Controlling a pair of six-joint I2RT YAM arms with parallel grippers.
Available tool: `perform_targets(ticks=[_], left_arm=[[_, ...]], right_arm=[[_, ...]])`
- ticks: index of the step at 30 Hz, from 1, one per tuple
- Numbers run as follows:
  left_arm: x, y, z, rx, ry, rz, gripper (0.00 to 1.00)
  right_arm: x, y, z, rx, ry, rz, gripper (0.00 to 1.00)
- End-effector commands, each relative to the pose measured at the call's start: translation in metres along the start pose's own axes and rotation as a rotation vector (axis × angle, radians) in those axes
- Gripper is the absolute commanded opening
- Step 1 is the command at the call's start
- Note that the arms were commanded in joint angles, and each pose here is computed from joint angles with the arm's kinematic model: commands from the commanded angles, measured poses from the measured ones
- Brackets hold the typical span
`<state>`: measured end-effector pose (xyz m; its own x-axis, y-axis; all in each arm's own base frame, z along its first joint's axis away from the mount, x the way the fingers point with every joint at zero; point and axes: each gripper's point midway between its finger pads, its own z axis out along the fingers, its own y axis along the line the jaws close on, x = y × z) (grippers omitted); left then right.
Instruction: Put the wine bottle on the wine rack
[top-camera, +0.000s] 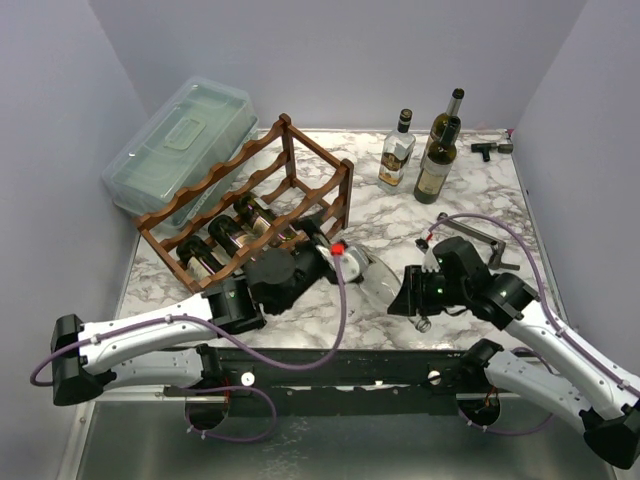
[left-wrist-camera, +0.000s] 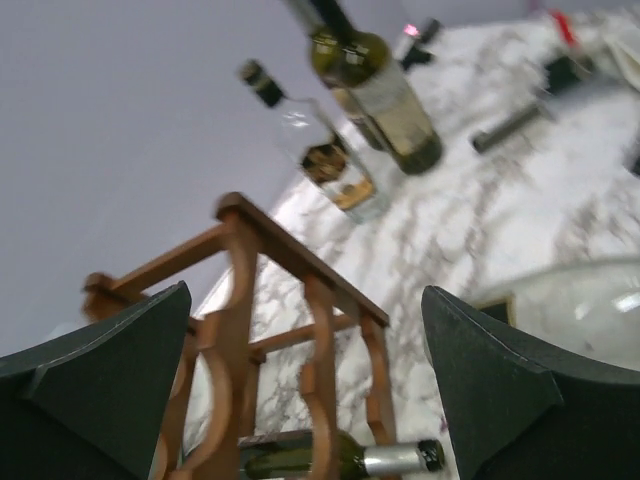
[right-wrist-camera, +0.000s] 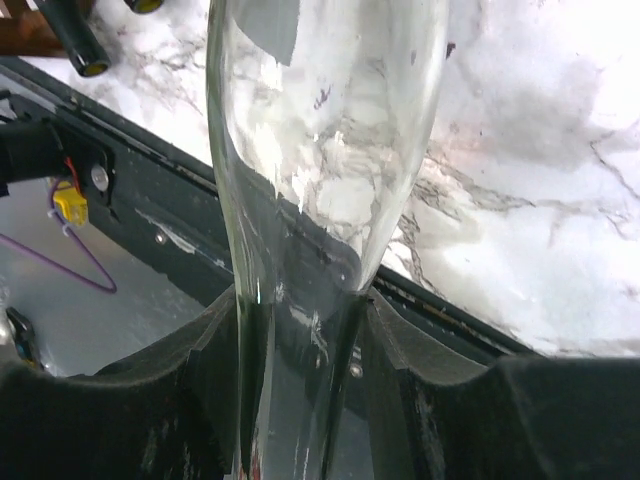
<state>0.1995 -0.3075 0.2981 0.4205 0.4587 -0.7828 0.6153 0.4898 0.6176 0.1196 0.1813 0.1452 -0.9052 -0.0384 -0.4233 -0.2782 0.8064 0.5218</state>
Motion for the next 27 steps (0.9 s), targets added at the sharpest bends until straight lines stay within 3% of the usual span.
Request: perform_targets(ticks=[1, 7, 17, 23, 27], left_arm=[[-0.019, 0.088, -0.015, -0.307, -0.022, -0.281, 0.99], [0.000, 0.122, -0.023, -0.423, 0.082, -0.358, 0.99], [0.061, 0.120, 0.011, -0.359, 0.308, -0.505, 0.96], [0.085, 0.124, 0.020, -0.363, 0.358, -0.593, 0.96], [0.101, 0.113, 0.031, -0.326, 0.396, -0.597, 0.89]], right_arm=[[-0.064, 0.050, -0.005, -0.212, -0.270, -0.081, 0.01], [-0.084, 0.044, 0.008, -0.176, -0.348, -0.110, 0.01], [-0.099, 0.038, 0.024, -0.153, -0.403, -0.094, 0.00], [-0.095, 0.033, 0.029, -0.145, -0.392, -0.091, 0.01], [-0.092, 0.032, 0.033, -0.163, -0.404, -0.102, 0.01]])
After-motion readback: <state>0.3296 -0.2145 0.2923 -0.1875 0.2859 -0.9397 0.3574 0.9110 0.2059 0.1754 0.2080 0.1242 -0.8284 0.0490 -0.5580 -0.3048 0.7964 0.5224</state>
